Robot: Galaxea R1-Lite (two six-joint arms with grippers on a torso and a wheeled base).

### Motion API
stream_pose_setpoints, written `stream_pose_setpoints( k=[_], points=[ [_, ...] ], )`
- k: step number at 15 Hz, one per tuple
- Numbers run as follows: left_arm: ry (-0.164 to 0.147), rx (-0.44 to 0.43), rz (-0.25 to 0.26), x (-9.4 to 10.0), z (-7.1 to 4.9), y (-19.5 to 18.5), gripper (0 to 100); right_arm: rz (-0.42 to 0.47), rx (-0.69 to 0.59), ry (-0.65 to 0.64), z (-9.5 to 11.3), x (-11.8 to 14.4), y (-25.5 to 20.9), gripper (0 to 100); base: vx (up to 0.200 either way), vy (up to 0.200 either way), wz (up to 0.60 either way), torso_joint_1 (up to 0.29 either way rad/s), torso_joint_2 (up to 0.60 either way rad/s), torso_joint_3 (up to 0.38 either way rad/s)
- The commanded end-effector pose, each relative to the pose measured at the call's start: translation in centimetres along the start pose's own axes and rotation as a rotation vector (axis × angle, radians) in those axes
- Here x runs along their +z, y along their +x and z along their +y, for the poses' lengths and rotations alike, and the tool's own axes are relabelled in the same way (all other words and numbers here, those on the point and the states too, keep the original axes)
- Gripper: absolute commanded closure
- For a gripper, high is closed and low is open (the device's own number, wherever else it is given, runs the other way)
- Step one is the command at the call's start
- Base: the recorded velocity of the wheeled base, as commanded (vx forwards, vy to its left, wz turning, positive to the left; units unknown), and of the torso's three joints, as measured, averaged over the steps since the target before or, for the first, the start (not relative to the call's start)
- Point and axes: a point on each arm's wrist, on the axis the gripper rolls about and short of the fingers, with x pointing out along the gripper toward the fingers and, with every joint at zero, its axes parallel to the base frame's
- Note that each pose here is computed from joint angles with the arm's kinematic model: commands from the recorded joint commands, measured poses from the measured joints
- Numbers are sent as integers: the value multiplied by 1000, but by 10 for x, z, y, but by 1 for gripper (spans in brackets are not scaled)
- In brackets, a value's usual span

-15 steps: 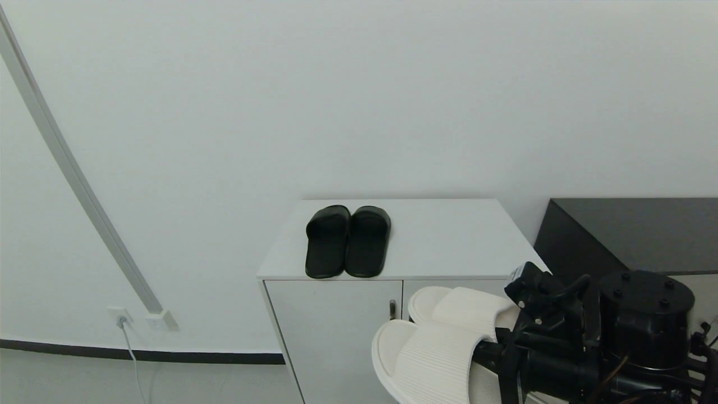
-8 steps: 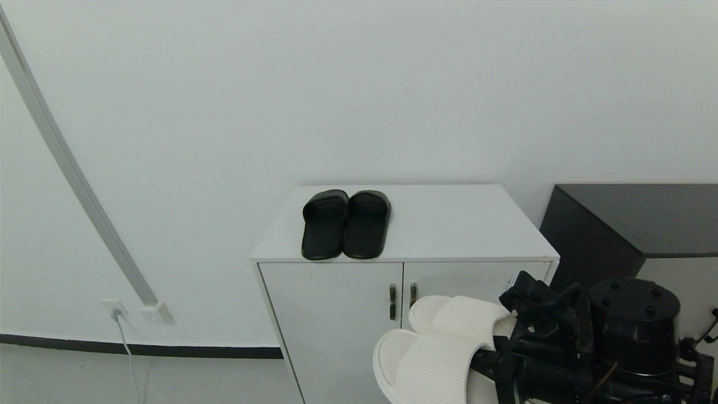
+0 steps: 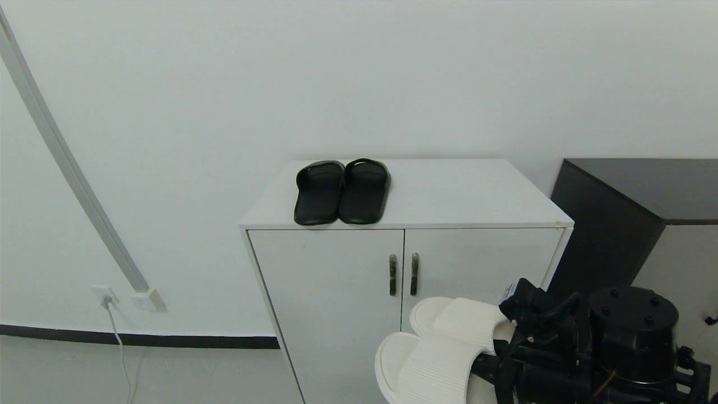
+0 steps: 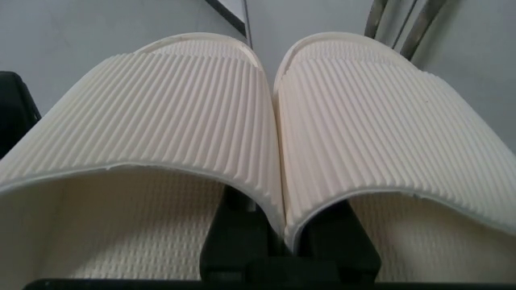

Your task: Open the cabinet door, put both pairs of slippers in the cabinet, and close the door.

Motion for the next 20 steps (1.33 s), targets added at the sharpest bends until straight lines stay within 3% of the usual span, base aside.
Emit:
stream_pose_setpoints(
  k=[1,7,10,17,18,19,20],
  points=[
    [2,0,2,0,0,0,0,4,1,0,0,-1,0,100,0,0,0,-193,510,310],
    [3,-1,5,0,0,0,0,2,1,-2,0,-1,1,100,0,0,0,-173,504,322],
    [3,-1,37,1,0,3,0,4,1,-2,0,-1,1,100,0,0,0,-142,479,328],
    [17,16,-6,5,0,0,0,14,17,-4,4,-3,1,100,0,0,0,-96,457,357],
    [-15,20,-69,32,0,-6,0,12,16,-5,4,-3,1,100,0,0,0,-36,432,398],
    [-46,18,-89,46,0,-8,0,12,16,-5,4,-3,2,100,0,0,0,2,388,344],
    [-84,-6,-67,77,0,-4,0,15,16,-12,4,-3,1,100,0,0,0,2,139,90]
  ],
)
